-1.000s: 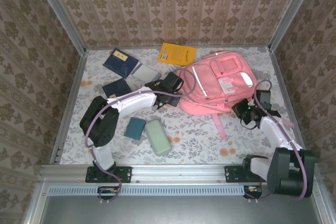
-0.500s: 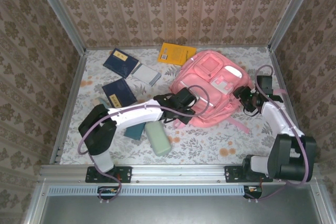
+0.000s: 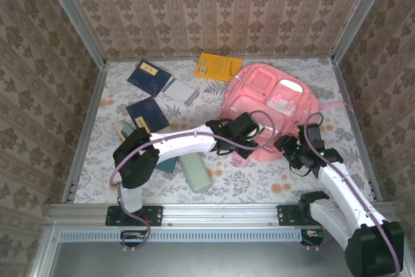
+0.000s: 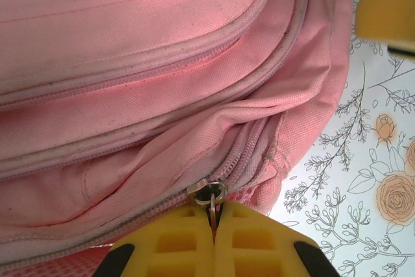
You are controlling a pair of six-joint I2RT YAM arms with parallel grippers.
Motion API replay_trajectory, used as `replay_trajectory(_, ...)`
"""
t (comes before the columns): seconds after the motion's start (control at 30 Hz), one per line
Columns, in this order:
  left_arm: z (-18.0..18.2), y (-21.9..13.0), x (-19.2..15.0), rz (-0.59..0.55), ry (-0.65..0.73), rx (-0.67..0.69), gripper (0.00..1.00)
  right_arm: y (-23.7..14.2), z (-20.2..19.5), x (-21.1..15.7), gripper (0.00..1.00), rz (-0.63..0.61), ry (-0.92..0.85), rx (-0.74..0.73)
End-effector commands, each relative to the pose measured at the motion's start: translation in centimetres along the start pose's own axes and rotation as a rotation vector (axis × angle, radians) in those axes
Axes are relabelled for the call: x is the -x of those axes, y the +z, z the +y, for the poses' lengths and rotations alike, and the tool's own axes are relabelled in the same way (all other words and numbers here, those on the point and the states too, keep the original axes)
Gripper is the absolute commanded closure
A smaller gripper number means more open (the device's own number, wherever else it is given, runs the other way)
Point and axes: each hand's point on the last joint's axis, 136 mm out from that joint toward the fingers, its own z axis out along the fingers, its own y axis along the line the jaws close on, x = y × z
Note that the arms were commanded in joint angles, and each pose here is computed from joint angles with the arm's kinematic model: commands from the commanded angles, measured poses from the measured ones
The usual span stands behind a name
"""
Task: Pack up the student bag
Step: Unzip the student bag at the top-right of the table.
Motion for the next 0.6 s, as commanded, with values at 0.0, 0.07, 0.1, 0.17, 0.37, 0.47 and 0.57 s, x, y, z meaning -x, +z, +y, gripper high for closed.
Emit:
replay_trajectory(0.0,-1.2,-0.8,1.5,-0.05,-0.006,-0.04,1.0,1.6,1.4,-2.2,0.41,0.096,0.127,0.123)
replay_trajectory(0.07,-1.4,-0.7,1.4,-0.044,-0.006,-0.039,1.0,2.2,2.3,-2.9,0.4,0.115,0.148,0.165)
replay_trajectory(0.1,-1.6,-0.7,1.4,-0.043,-0.004,-0.041,1.0,2.3,2.8,-3.3,0.39,0.125,0.15,0.18)
replay_trajectory(0.17,-1.9,-0.7,1.4,-0.042,-0.002,-0.042,1.0,2.4,3.5,-3.8,0.34,0.139,0.15,0.199)
replay_trajectory(0.37,-2.6,-0.7,1.5,-0.039,0.005,-0.045,1.0,3.2,4.5,-4.3,0.44,0.13,0.158,0.221)
replay_trajectory(0.47,-2.6,-0.8,1.4,-0.033,0.004,-0.037,1.0,3.3,3.3,-3.8,0.8,0.091,0.139,0.155)
replay_trajectory(0.57,-1.6,-0.8,0.9,-0.008,0.005,0.011,1.0,2.8,1.6,-2.7,1.0,0.044,0.122,0.07)
